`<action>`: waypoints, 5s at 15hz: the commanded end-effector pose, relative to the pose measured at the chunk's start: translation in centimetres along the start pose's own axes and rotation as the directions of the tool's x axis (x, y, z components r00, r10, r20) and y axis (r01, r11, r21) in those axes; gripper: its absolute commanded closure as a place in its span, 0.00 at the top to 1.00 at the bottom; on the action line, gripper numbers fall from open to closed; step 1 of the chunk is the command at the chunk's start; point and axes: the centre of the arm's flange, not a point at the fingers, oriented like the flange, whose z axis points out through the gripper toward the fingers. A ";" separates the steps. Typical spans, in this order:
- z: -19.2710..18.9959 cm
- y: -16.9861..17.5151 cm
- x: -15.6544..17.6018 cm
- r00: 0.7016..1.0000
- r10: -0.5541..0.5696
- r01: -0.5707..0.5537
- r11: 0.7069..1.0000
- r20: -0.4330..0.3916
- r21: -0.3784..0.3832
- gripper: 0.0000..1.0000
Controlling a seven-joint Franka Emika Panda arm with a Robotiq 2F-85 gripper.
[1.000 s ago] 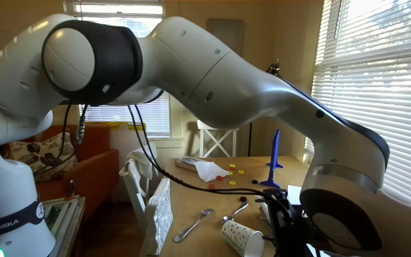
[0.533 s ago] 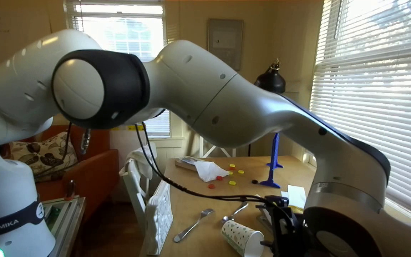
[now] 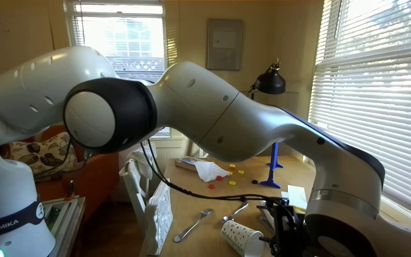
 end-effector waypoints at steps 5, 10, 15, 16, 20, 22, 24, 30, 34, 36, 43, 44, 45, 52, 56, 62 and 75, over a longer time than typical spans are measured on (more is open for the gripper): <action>-0.5 1.0 2.9 0.994 0.106 -0.106 0.994 0.007 0.002 0.31; -2.0 1.2 2.5 0.978 0.209 -0.208 0.978 -0.029 0.015 0.00; -3.3 1.1 2.0 0.963 0.264 -0.264 0.964 -0.052 0.021 0.00; -3.6 1.1 1.9 0.963 0.266 -0.265 0.964 -0.055 0.023 0.00; -3.0 1.4 2.2 0.964 0.263 -0.264 0.964 -0.033 -0.024 0.40; -2.1 1.6 2.1 0.951 0.309 -0.309 0.951 0.013 -0.030 0.54; -1.1 1.8 1.7 0.932 0.358 -0.355 0.933 0.056 -0.053 0.68; 0.3 2.1 1.5 0.888 0.445 -0.435 0.895 0.115 -0.099 0.66; 0.1 2.0 1.5 0.878 0.461 -0.448 0.886 0.125 -0.120 0.47; 0.1 2.0 1.4 0.877 0.463 -0.449 0.885 0.129 -0.122 0.34; -0.4 0.7 1.1 0.889 0.441 -0.429 0.896 0.120 -0.116 0.00; -0.5 -1.7 0.4 0.910 0.399 -0.382 0.912 0.111 -0.147 0.00; -0.5 -3.7 -0.1 0.927 0.361 -0.341 0.924 0.103 -0.173 0.00; 0.8 -18.3 1.4 0.970 0.244 -0.218 0.852 -0.009 -0.476 0.01; 2.4 -20.9 2.9 0.987 0.121 -0.160 0.752 -0.105 -0.639 0.01; 0.5 -22.1 0.3 0.923 -0.020 -0.290 0.619 -0.384 -0.730 0.01; -2.7 -23.1 4.3 0.920 0.005 -0.298 0.655 -0.391 -0.694 0.01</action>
